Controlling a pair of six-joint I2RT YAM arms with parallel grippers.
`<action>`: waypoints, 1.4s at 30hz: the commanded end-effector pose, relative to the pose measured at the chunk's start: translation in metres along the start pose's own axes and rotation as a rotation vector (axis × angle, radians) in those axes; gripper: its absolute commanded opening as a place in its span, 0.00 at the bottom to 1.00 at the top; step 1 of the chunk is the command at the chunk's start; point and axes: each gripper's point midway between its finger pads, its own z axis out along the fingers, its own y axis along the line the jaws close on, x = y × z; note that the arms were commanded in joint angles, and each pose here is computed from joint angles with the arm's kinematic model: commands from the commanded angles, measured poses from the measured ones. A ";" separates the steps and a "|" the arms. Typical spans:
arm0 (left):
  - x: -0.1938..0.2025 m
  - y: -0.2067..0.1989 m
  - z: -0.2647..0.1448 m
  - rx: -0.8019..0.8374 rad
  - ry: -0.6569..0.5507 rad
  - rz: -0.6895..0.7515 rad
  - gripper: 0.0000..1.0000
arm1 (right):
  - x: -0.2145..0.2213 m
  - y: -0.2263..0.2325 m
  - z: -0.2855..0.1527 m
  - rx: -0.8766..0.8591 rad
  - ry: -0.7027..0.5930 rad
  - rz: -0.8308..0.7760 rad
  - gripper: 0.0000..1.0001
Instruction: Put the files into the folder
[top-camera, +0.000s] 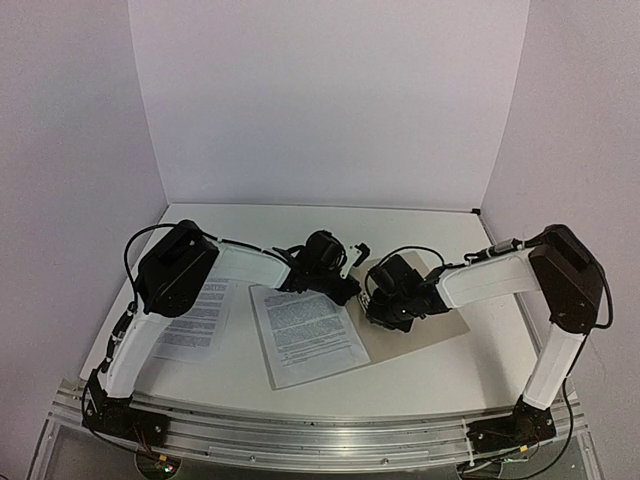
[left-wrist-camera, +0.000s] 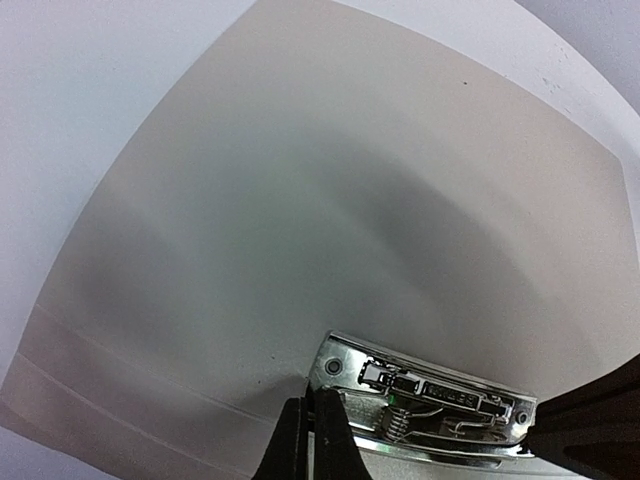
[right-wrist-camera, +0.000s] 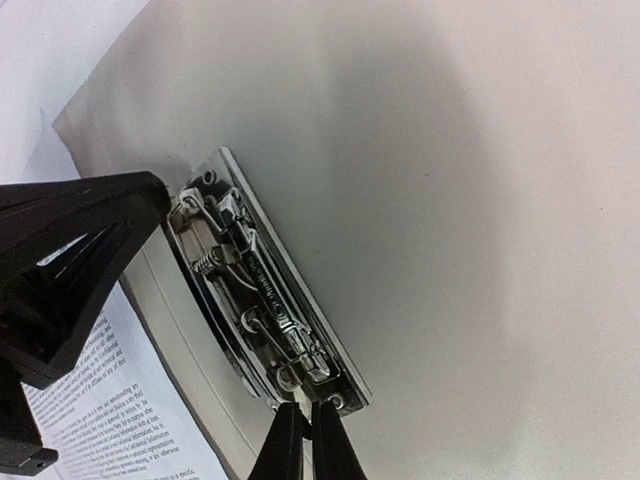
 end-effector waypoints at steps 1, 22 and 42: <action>0.141 0.046 -0.001 -0.152 0.423 0.019 0.00 | 0.021 -0.129 -0.011 0.516 0.082 -0.116 0.02; 0.094 0.029 -0.001 -0.083 0.353 0.003 0.00 | -0.034 0.008 -0.056 -0.074 0.022 -0.209 0.20; -0.009 0.002 -0.026 0.000 0.185 -0.054 0.06 | -0.025 0.037 -0.062 -0.238 0.099 -0.271 0.26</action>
